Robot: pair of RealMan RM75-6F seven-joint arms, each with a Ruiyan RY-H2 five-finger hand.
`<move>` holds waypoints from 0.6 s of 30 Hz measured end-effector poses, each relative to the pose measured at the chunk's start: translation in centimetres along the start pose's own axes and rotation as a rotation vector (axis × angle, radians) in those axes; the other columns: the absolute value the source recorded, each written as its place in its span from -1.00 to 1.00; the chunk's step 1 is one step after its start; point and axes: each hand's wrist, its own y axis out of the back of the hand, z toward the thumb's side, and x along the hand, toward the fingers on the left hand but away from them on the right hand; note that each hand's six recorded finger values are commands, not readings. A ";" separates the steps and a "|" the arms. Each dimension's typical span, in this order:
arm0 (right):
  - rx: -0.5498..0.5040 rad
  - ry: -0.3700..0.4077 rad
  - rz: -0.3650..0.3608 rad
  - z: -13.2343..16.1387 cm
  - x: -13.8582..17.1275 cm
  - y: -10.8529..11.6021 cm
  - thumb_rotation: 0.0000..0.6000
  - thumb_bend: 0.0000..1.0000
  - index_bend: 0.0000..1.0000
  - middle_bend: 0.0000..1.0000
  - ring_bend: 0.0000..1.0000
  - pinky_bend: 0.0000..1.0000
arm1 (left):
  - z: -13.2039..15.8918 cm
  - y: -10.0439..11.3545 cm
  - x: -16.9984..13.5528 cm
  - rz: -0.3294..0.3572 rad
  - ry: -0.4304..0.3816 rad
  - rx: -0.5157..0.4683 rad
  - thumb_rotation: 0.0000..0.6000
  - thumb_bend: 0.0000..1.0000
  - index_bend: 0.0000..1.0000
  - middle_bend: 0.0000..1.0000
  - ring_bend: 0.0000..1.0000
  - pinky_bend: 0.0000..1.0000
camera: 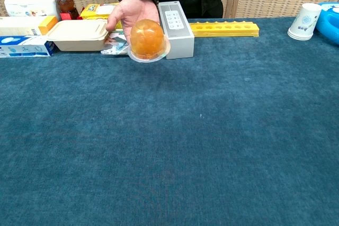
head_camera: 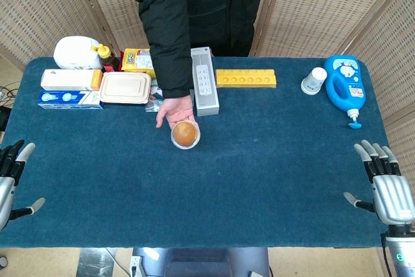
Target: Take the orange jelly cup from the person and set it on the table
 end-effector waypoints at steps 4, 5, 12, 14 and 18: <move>0.001 0.006 0.009 0.2 -0.2 -0.2 1.00 -0.87 -0.98 -0.99 -1.00 -1.00 | 0.0 0.0 0.0 -0.003 0.004 -0.002 1.00 -0.95 -1.00 -1.00 -1.00 -0.97; -0.001 0.011 0.011 0.3 -0.3 -0.3 1.00 -0.87 -0.98 -0.99 -1.00 -1.00 | -0.1 0.0 0.0 -0.004 0.005 -0.004 1.00 -0.95 -1.00 -1.00 -1.00 -0.97; -0.004 0.119 0.008 4.1 -2.1 0.0 1.00 -0.85 -0.96 -0.98 -1.00 -1.00 | 0.0 0.0 0.1 -0.004 0.002 -0.009 1.00 -0.95 -1.00 -1.00 -1.00 -0.97; 0.001 0.163 0.009 5.8 -2.9 0.2 1.00 -0.85 -0.96 -0.98 -1.00 -1.00 | 0.0 -0.1 0.1 -0.009 0.001 -0.009 1.00 -0.95 -1.00 -1.00 -1.00 -0.97; -0.017 0.277 0.036 10.7 -5.0 0.6 1.00 -0.84 -0.93 -0.97 -1.00 -1.00 | 0.0 -0.1 0.1 -0.013 0.001 -0.011 1.00 -0.95 -1.00 -1.00 -1.00 -0.97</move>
